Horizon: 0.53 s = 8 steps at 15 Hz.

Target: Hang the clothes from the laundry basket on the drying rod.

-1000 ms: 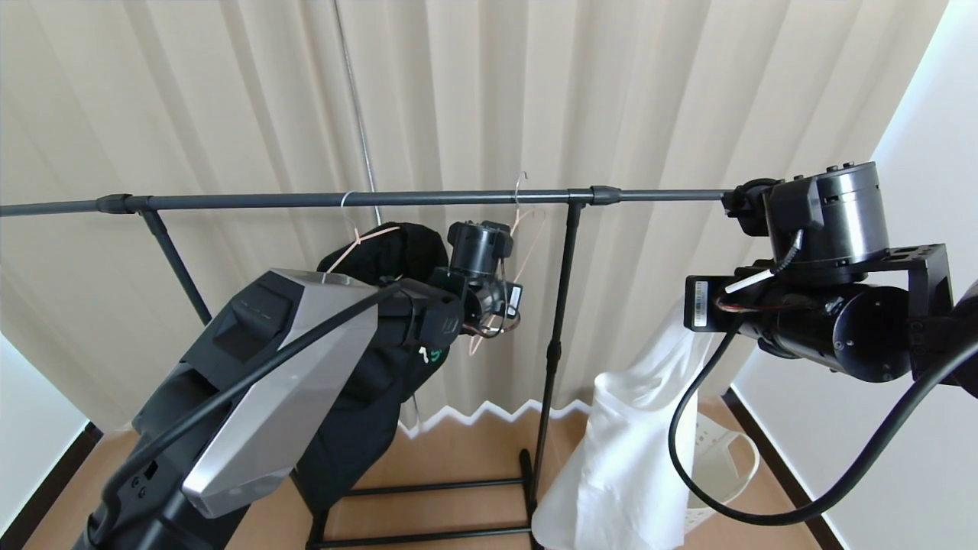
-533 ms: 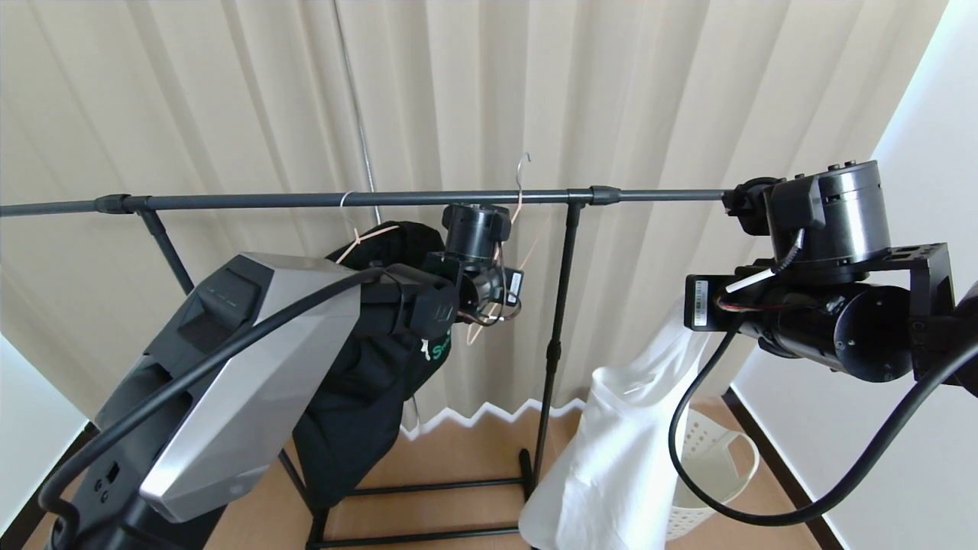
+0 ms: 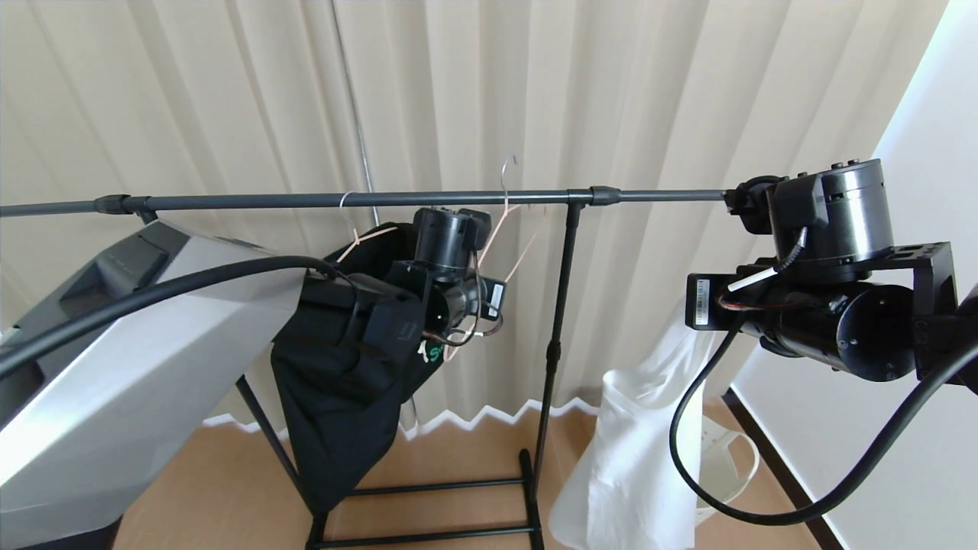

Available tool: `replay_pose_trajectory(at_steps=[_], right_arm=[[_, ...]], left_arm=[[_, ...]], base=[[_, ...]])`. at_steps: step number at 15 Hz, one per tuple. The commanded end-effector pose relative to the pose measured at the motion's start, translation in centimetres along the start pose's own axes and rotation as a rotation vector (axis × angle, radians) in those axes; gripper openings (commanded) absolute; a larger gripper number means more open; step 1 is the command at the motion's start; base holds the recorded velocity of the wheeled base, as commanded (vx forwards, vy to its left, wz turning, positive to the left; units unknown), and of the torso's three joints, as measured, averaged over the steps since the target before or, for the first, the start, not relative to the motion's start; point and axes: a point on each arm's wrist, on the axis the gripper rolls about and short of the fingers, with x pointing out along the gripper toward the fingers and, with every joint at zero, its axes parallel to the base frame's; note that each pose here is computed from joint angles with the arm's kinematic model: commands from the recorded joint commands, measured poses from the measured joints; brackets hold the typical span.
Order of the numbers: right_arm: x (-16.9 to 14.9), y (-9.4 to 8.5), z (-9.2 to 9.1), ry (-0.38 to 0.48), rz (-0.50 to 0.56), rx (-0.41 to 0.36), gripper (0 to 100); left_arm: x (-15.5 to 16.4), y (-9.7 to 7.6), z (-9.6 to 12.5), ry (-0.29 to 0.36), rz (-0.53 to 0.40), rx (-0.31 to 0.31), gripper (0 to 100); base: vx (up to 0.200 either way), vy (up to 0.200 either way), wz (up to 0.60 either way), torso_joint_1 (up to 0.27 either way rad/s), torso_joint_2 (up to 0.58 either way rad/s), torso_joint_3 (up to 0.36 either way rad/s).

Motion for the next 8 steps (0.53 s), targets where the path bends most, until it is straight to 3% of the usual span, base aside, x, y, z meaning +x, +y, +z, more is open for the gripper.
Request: replay_pose_trajectory(at_steps=[1, 5, 8], right_arm=[[0.0, 0.0, 0.0, -0.001, 0.001, 0.000, 0], [0.0, 0.0, 0.0, 0.000, 0.000, 0.000, 0], [0.0, 0.0, 0.0, 0.000, 0.000, 0.000, 0]], left_arm=[[-3.2, 0.9, 0.4, -0.025, -0.007, -0.003, 0], [-4.9, 1.3, 0.0, -0.031, -0.014, -0.006, 0], [-8.3, 2.2, -0.6, -0.023, -0.071, -0.002, 0]], base=[[0.000, 0.000, 0.00, 0.000, 0.00, 0.000], [0.000, 0.000, 0.00, 0.000, 0.00, 0.000], [0.000, 0.000, 0.00, 0.000, 0.00, 0.000]])
